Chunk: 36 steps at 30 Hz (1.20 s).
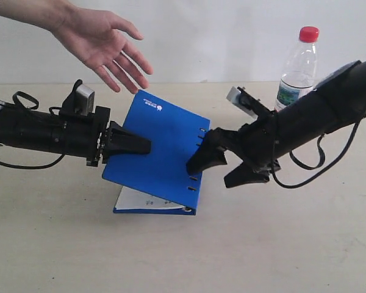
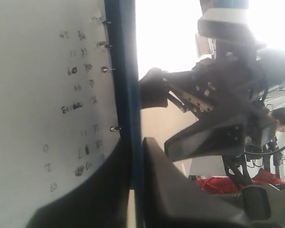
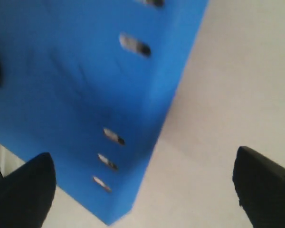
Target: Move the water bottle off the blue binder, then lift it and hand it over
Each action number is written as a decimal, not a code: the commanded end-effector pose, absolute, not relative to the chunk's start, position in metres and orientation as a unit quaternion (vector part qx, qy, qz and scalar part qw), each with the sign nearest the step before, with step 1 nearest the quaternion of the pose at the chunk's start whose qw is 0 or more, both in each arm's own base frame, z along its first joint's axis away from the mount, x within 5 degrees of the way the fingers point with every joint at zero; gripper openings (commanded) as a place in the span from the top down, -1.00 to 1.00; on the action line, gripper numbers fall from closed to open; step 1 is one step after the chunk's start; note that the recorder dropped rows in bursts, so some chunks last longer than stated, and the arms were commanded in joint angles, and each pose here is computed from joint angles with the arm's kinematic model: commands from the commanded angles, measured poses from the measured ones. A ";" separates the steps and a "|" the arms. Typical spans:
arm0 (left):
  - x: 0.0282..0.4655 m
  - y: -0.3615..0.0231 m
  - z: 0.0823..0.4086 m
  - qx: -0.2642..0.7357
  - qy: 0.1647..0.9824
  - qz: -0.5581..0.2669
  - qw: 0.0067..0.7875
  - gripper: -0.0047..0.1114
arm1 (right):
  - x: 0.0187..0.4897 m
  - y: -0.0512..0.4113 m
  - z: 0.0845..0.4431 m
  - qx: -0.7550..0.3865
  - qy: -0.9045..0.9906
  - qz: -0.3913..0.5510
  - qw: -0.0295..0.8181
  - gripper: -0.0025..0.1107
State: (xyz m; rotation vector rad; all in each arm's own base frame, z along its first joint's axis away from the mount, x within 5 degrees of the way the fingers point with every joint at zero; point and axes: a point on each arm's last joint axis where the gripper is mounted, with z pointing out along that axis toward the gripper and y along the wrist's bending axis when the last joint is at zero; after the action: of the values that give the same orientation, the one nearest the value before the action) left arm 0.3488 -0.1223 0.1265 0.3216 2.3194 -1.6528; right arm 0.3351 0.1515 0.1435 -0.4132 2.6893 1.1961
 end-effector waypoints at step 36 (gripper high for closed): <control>0.347 -0.123 0.132 0.112 0.796 -0.580 0.134 0.84 | 0.351 0.197 0.113 -0.048 0.856 0.488 0.161 0.15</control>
State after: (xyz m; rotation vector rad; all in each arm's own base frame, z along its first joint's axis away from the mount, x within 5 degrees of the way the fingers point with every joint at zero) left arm 0.3489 -0.1216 0.1246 0.3149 2.3436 -1.6315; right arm 0.3476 0.1988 0.1137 -0.1779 2.4278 1.4520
